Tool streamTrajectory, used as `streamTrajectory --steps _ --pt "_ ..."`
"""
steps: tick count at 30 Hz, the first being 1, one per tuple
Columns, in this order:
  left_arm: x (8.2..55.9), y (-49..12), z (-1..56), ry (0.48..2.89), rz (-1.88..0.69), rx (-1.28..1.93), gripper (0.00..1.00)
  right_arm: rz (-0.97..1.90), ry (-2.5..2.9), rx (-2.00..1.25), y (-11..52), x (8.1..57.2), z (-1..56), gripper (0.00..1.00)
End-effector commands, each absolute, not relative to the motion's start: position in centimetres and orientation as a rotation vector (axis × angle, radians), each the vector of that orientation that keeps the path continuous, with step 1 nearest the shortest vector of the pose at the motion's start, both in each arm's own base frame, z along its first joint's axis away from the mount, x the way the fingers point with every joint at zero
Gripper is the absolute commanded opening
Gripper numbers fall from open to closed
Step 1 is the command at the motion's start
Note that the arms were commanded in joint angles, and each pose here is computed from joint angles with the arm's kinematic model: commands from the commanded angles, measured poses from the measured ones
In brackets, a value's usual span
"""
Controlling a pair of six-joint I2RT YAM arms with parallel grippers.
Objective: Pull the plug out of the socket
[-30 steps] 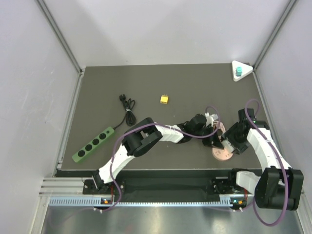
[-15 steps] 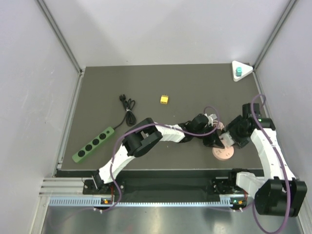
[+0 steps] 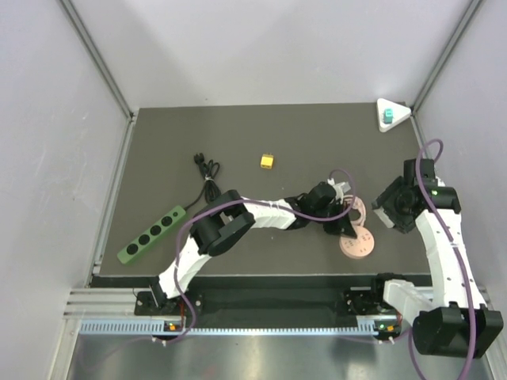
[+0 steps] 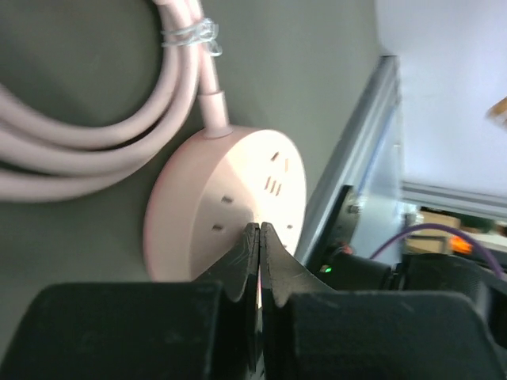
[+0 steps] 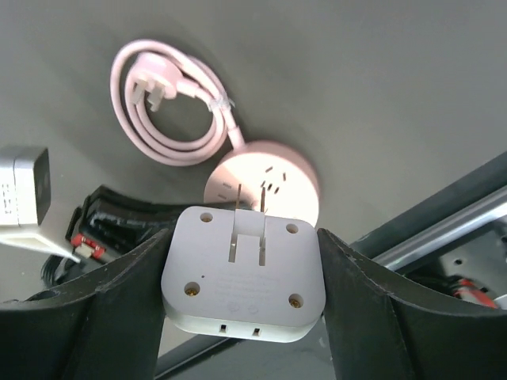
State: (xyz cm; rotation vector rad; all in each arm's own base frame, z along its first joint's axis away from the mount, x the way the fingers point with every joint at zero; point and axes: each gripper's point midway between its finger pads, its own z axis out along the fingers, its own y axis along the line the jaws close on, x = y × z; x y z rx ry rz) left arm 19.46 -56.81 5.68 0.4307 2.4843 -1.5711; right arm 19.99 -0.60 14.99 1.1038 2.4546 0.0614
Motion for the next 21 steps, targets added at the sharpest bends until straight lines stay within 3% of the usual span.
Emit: streamTrajectory --steps 1,4,5,8,17,21 --pt "20.8 -54.4 8.1 2.432 -1.390 0.529 0.02 0.011 2.366 0.939 -2.1 21.5 18.3 0.00" --pt "21.0 -53.9 10.7 2.379 -1.368 0.568 0.09 0.122 2.341 0.805 -0.8 22.7 19.5 0.00" --pt "21.0 -53.7 12.8 2.330 -1.388 0.583 0.18 0.151 2.312 0.779 -0.6 23.5 19.8 0.00" --pt "20.9 -53.0 16.1 2.261 -1.422 0.601 0.28 0.287 2.276 0.653 1.2 25.1 20.6 0.00" --pt "22.5 -43.8 21.1 2.112 -1.423 0.476 0.31 0.428 2.154 0.399 8.3 32.5 21.4 0.00" --pt "23.5 -37.0 19.3 2.163 -1.306 0.354 0.31 0.345 2.138 0.205 15.2 36.0 19.8 0.00"
